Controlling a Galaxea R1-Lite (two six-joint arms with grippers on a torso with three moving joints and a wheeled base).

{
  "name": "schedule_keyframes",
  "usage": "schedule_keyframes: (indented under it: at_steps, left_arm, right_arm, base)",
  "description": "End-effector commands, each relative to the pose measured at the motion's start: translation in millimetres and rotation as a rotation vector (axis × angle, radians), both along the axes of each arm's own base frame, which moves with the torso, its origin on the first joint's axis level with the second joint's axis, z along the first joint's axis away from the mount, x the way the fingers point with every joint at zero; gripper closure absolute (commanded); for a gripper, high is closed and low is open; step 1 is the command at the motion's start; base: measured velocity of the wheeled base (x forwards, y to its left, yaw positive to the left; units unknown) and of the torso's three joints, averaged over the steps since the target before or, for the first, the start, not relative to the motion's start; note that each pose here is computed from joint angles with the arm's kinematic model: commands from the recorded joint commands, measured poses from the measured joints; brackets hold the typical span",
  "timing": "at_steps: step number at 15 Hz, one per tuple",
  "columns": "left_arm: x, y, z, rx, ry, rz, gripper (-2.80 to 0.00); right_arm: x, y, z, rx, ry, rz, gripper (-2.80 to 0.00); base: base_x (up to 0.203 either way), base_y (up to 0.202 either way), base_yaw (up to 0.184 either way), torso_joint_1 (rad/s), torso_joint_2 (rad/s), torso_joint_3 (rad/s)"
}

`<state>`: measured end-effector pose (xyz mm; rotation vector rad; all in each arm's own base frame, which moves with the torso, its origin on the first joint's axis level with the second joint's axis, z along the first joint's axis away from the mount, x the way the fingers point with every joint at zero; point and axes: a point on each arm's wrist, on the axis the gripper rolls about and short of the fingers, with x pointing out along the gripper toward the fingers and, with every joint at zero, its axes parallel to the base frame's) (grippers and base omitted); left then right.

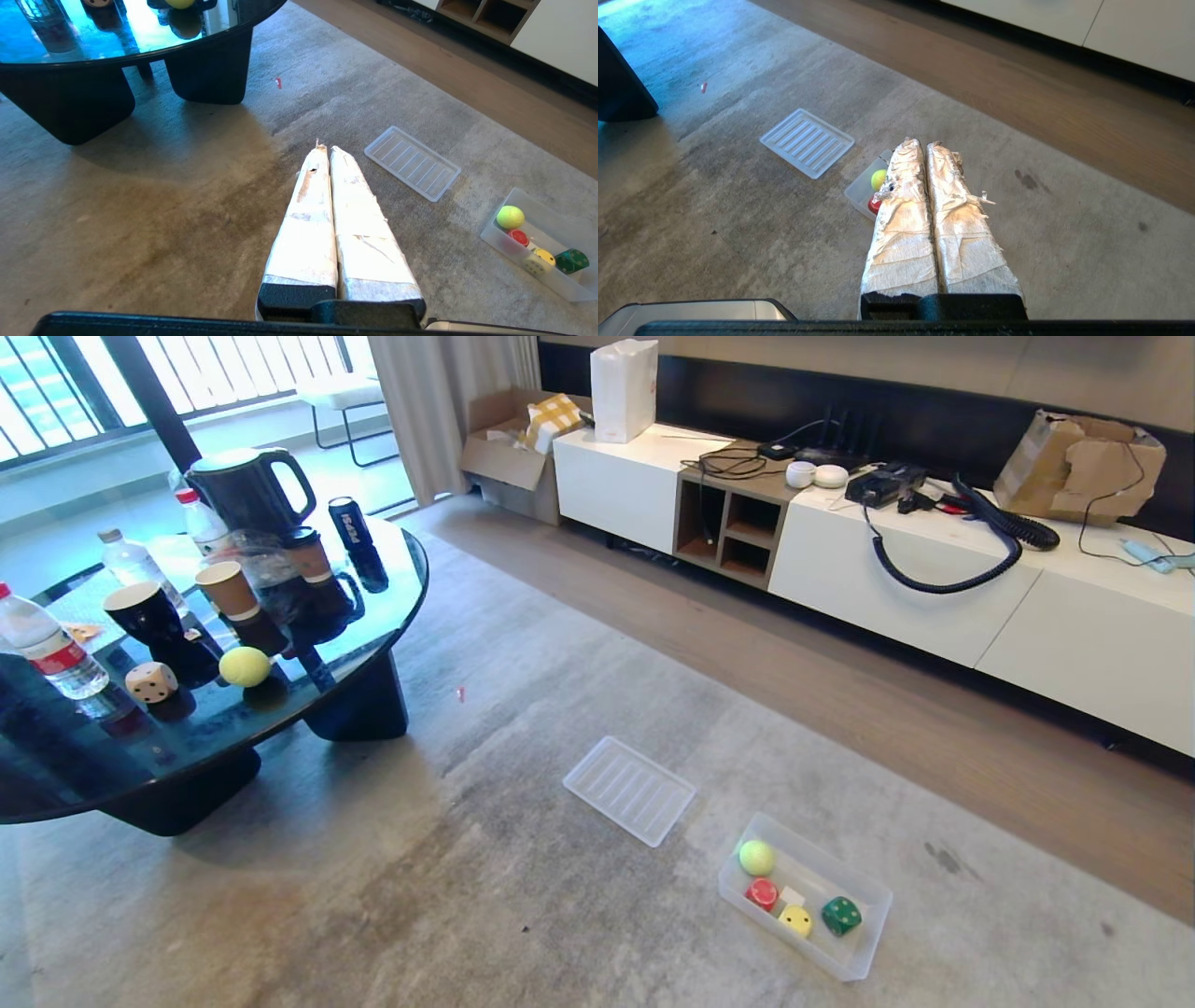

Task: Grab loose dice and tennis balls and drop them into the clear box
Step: Pick up the ball on the floor

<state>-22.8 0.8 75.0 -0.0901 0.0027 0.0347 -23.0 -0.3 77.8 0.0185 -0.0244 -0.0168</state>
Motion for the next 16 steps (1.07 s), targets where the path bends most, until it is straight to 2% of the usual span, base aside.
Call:
schedule_keyframes:
  at_steps: [1,12,16]
  left_arm:
    - [0.0,0.0,0.0,-0.002,0.0,0.001,0.0]
    - [0.0,0.0,-0.3,0.0,0.003,0.001,0.0]
    - [0.0,0.0,-0.3,0.009,0.004,0.001,0.0]
  right_arm:
    - [0.7,0.0,-2.0,0.0,0.009,0.0,0.0]
    - [0.7,0.0,-2.0,0.0,0.009,0.0,0.0]
    - [0.7,0.0,-2.4,-0.001,0.012,0.0,0.0]
  base:
    - [0.0,0.0,0.0,0.005,0.0,0.204]
    - [0.0,0.0,0.0,0.001,0.0,0.204]
    - [0.0,0.0,0.0,0.003,0.0,0.073]
